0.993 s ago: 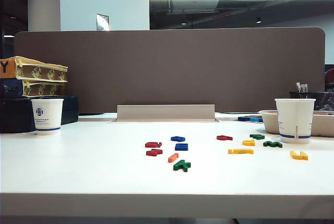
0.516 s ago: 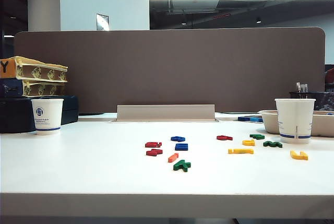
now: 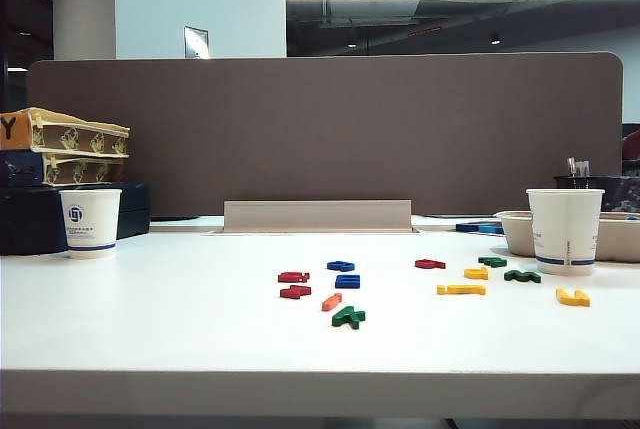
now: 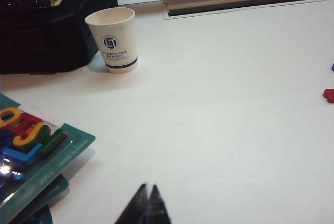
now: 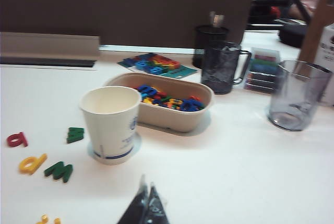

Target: Pick up the letter "c" and put it in the paper cup.

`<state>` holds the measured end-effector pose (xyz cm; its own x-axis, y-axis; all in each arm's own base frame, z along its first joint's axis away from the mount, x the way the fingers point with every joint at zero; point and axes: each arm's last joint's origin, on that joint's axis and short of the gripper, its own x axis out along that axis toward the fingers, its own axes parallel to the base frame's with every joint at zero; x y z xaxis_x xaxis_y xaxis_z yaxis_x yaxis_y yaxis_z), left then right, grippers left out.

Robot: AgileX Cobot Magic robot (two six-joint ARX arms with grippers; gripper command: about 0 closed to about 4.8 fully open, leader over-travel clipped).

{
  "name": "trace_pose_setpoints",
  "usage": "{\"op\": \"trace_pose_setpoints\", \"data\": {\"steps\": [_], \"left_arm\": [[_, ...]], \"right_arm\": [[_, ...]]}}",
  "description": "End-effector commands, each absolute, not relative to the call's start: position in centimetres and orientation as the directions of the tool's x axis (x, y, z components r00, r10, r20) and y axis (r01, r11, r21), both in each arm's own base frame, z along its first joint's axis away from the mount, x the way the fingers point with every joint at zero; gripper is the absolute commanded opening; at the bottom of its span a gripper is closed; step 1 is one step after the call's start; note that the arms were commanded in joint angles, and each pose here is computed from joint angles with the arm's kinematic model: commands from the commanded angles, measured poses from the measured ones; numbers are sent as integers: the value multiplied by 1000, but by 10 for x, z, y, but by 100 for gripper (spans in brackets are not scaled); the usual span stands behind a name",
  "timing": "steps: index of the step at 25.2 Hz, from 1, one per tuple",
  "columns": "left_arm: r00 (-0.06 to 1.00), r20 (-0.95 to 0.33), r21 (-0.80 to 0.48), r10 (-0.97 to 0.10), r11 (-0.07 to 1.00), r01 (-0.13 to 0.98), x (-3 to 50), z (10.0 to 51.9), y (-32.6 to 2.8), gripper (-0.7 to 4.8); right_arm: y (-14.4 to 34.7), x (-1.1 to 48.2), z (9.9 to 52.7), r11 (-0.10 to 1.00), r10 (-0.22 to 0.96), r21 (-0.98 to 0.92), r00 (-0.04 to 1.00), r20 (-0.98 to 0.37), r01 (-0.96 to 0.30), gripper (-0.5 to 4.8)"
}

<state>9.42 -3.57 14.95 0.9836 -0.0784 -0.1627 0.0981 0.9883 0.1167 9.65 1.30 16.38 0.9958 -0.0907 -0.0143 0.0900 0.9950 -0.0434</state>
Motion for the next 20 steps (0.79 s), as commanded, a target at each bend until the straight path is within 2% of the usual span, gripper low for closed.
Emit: {"op": "trace_pose_setpoints", "data": {"steps": [1,20], "left_arm": [[985,-151,112,-82,989,99,94,151,-36,-3],[981,-175,121,-80,987,102,94,149,-35,-3]], "right_arm": [[13,97,164,995,-99,-29,995,2,99,-4],[13,97,164,995,-99,-29,995,2,99,-3]]}}
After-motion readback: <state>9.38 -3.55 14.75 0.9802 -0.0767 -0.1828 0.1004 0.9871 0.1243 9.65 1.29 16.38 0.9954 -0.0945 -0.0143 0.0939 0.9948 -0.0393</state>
